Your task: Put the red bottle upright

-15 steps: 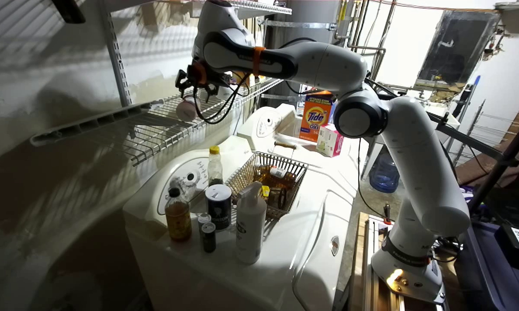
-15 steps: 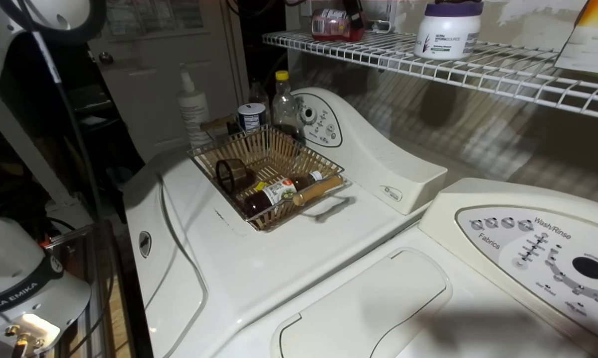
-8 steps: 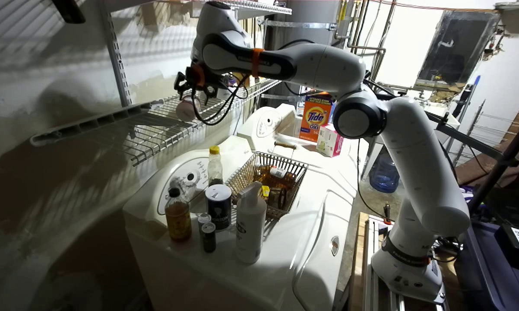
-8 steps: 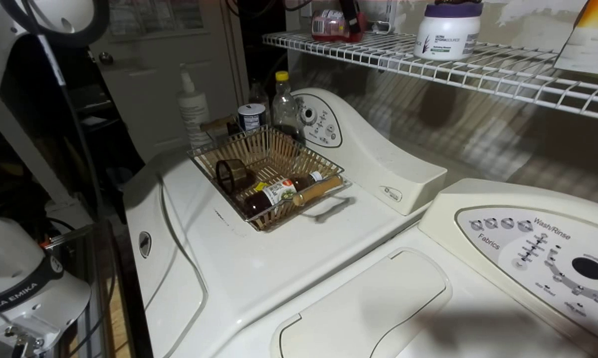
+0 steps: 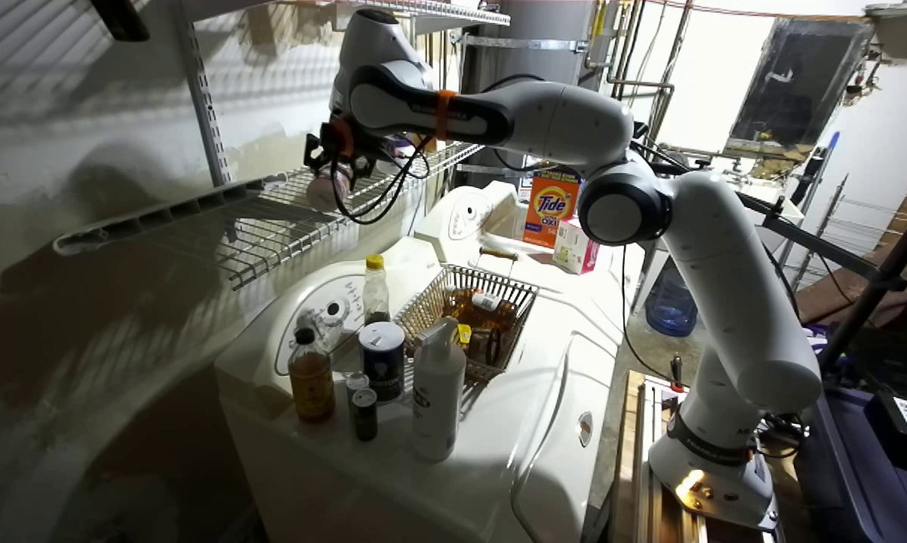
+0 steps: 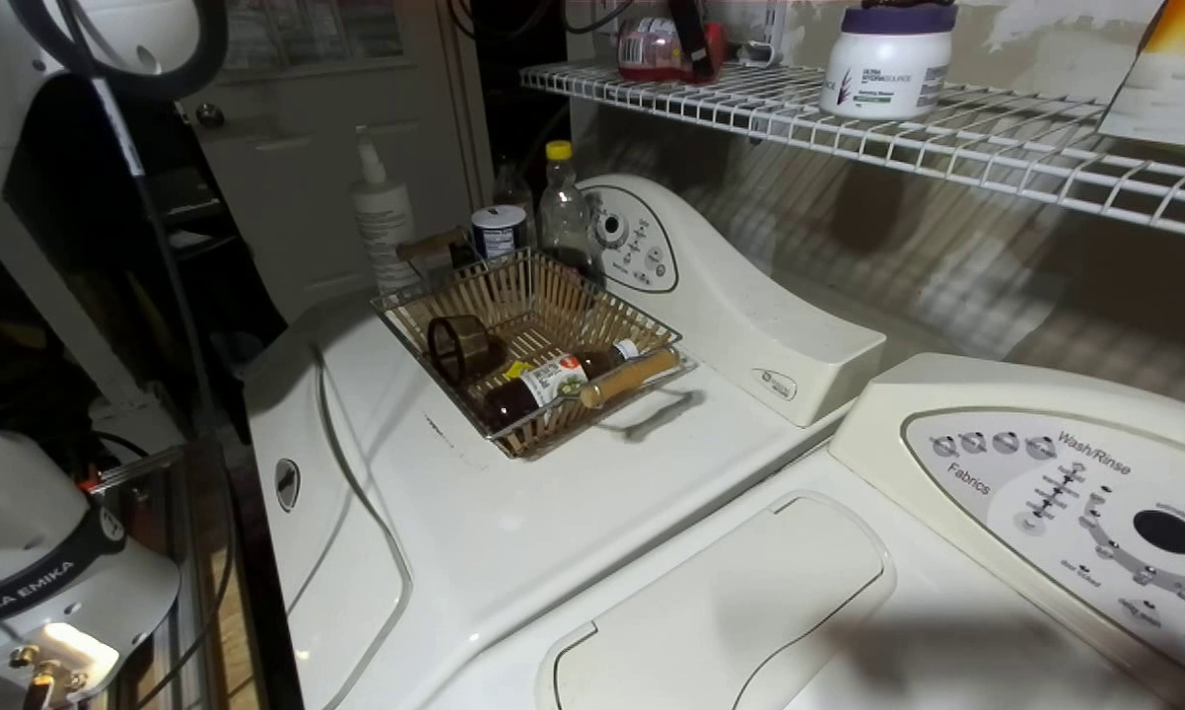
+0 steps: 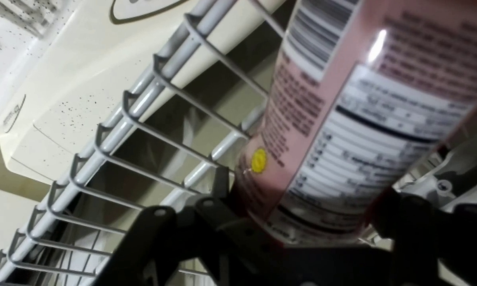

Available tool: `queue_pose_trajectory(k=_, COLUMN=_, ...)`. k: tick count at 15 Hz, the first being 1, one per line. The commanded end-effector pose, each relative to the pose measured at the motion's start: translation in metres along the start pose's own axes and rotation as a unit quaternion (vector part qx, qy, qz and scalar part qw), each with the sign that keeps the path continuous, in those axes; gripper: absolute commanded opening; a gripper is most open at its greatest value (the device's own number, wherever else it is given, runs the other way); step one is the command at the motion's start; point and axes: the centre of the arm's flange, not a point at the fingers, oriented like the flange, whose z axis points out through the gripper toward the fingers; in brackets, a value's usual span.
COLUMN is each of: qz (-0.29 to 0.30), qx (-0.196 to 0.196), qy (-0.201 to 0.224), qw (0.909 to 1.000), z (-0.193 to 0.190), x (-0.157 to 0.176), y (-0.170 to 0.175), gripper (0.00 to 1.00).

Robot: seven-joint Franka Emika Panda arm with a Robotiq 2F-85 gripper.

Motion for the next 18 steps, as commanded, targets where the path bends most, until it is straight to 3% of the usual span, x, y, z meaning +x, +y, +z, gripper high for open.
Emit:
queue_pose_trajectory(k=1, qz=0.002, qx=0.005, qy=0.025, qw=0.9997, z=-0.010, x=0.006, y=-0.005, gripper=0.54)
queue_pose_trajectory(k=5, qz=-0.023, qx=0.033, qy=0.100, qw=0.9942, z=-0.025, x=0.007, y=-0.005, gripper=0.54)
queue_pose_trajectory(k=10, qz=-0.148, qx=0.051, qy=0.165, qw=0.9739, z=-0.033, x=-0.004, y=-0.004, gripper=0.54)
queue_pose_trajectory(k=13, qz=-0.217, qx=0.064, qy=0.202, qw=0.9529, z=-0.029, x=-0.013, y=-0.001, gripper=0.54)
queue_pose_trajectory(k=18, qz=-0.299, qx=0.114, qy=0.286, qw=0.9033, z=-0.021, x=-0.024, y=0.003, gripper=0.54)
